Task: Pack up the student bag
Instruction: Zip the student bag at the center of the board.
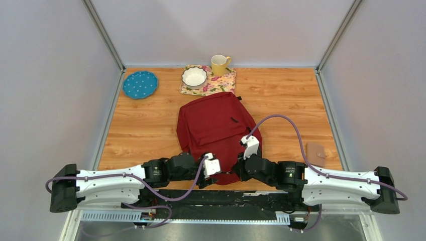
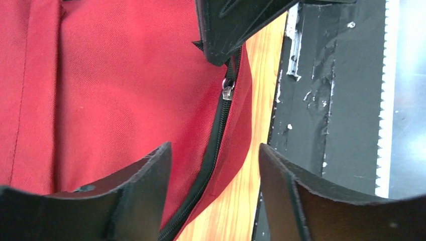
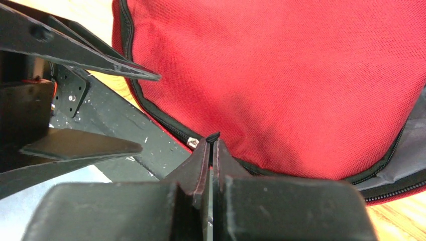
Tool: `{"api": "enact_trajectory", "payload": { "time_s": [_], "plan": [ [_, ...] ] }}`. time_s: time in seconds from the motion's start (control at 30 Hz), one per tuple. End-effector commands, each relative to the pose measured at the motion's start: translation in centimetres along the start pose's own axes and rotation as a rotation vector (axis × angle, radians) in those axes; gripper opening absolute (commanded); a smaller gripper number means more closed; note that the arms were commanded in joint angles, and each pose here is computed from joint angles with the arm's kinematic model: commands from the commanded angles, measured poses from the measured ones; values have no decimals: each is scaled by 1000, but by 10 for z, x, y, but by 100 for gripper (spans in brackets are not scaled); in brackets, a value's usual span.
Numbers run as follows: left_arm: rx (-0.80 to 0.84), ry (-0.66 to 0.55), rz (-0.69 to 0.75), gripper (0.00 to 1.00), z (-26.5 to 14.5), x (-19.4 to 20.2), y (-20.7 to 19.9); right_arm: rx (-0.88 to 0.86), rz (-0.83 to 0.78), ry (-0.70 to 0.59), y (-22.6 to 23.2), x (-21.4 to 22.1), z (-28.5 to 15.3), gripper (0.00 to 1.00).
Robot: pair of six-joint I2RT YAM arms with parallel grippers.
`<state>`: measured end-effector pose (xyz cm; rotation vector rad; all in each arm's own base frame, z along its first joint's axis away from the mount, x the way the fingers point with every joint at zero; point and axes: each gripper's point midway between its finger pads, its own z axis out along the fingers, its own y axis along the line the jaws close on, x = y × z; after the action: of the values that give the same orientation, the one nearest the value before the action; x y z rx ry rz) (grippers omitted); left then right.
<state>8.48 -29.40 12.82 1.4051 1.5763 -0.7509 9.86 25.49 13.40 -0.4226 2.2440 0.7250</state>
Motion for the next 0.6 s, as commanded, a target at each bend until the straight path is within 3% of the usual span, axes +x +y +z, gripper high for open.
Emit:
{"api": "enact_trajectory", "payload": {
  "time_s": [0.0,0.1,0.17,0.27,0.3,0.33,0.4,0.57],
  "plan": [
    [-16,-56,50,64,14,-9,2,-47,32,-62,16,-23,-8,0],
    [-32,-24,23,44,21,0,4,-50,34,-61,17,-23,-8,0],
    [-30,-11,8,42,24,4,3,-51,38,-59,17,-22,-8,0],
    [-62,20,-26,27,23,15,6,-26,41,-56,11,-21,-9,0],
    [-76,33,-40,11,22,19,7,-3,43,-65,6,-22,-8,0],
    [-78,57,-53,6,21,25,7,16,40,-67,2,-22,-9,0],
    [-94,91,-76,0,17,38,7,84,35,-77,-13,-22,-12,0],
    [-120,108,-123,0,6,63,5,130,61,-127,-32,-27,-23,0]
  ]
}}
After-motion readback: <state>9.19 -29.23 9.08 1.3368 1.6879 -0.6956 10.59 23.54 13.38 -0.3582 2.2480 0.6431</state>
